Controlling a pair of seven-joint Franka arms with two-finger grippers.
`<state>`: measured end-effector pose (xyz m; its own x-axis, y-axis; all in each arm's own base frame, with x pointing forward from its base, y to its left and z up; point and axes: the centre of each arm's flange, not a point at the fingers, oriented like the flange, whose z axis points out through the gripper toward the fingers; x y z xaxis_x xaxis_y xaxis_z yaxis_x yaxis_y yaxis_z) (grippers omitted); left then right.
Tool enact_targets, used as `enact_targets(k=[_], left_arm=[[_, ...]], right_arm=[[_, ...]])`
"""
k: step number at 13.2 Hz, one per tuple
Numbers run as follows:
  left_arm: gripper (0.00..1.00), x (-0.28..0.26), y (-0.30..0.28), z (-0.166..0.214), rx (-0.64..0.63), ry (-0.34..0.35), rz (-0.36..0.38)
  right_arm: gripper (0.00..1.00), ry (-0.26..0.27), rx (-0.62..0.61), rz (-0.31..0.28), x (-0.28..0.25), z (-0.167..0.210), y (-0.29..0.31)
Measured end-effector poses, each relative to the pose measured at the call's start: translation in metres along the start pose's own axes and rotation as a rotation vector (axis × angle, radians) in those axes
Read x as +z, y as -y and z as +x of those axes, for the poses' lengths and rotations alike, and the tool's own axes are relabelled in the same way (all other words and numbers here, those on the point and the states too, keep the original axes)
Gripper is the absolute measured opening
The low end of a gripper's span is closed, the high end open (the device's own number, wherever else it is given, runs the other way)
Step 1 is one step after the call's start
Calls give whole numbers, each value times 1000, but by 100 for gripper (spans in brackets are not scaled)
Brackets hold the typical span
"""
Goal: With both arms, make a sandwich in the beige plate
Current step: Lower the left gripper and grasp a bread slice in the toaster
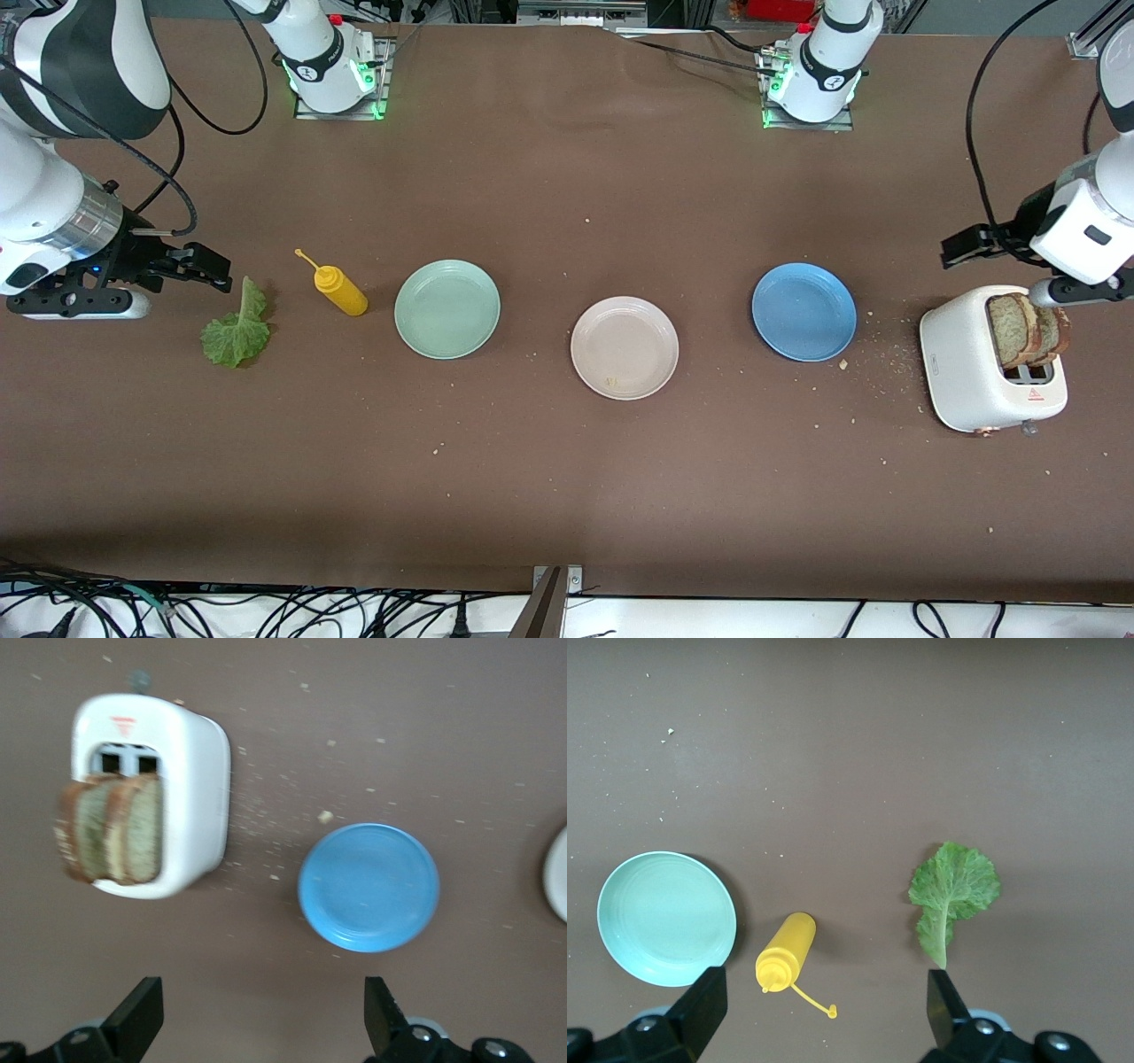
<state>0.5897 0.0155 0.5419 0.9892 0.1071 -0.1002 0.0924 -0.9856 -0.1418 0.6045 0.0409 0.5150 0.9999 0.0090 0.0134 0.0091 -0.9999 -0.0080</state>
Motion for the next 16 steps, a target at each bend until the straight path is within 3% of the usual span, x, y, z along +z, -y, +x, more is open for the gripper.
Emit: enact_targets(k=[3,10,12,16], left_arm=[[100,28,3,21,56,-34,77],[100,129,52,41,105,-172,49],[100,150,58,39,122,-210,76],[100,163,66,34,125,-218,88]], right_arm=[[100,0,2,-1,0,0,-1],[100,-21,11,-1,-10,2,-7],[100,-31,13,-1,-15,3,-8],[100,-43,21,-1,-20,4,-13]])
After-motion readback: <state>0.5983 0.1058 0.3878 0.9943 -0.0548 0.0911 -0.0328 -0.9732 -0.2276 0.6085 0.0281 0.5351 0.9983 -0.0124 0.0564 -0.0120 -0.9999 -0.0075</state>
